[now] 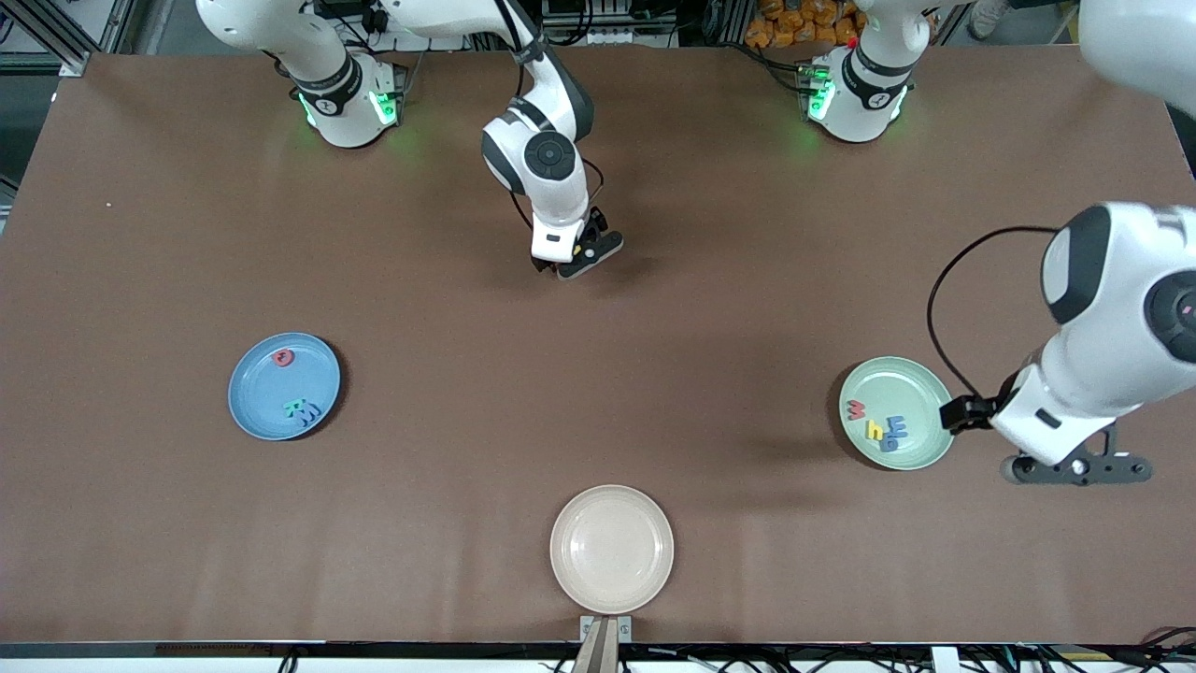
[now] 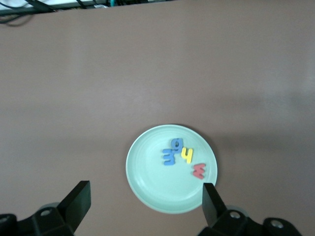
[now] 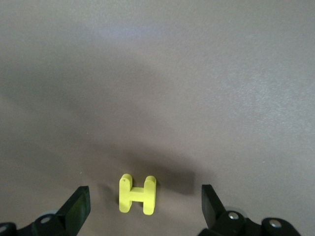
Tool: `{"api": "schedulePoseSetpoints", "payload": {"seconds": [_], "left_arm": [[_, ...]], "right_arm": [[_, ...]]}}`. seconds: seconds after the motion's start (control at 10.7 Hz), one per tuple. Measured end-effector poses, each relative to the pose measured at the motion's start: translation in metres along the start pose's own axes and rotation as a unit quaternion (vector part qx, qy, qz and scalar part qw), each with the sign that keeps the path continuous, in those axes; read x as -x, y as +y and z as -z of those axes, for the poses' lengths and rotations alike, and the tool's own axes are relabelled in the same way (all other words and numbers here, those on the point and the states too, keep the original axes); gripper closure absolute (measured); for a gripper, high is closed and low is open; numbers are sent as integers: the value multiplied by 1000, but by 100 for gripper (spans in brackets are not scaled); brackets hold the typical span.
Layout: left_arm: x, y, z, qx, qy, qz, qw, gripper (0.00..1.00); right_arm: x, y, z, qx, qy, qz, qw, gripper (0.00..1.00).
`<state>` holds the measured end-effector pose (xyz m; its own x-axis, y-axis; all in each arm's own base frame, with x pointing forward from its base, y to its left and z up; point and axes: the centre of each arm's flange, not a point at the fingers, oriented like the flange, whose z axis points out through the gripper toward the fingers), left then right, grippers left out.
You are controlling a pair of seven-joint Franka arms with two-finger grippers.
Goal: Sort uppercase to blue plate, lowercase to green plate
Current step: 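Place the g on the green plate while the right gripper reaches the H, then grasp the yellow H with the right gripper while the left gripper withdraws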
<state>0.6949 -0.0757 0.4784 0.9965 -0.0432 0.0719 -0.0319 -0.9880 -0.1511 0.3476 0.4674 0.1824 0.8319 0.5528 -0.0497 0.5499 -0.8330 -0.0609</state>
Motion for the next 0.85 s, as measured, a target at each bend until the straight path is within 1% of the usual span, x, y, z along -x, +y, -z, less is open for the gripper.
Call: {"api": "schedulePoseSetpoints", "payload": {"seconds": [0.19,0.47,0.56,0.66,0.85], "left_arm": [[15,8,48,-6,14,-6,1000,0],[33,20,91,-8,25,-15,1000,0],[36,21,97,-1,27,-13,1000,0],[38,22,101,7,28,-11,1000,0],[40,18,105,9,27,-8,1000,0]], "right_arm": [[3,-6,-1,5,0,-1,1000,0],[6,-15,-2,50,15,-12,999,0],[6,-15,-3,57,18,-18,998,0],[5,-15,-3,58,19,-21,998,0],[1,-13,-3,51,40,-26,998,0]]}}
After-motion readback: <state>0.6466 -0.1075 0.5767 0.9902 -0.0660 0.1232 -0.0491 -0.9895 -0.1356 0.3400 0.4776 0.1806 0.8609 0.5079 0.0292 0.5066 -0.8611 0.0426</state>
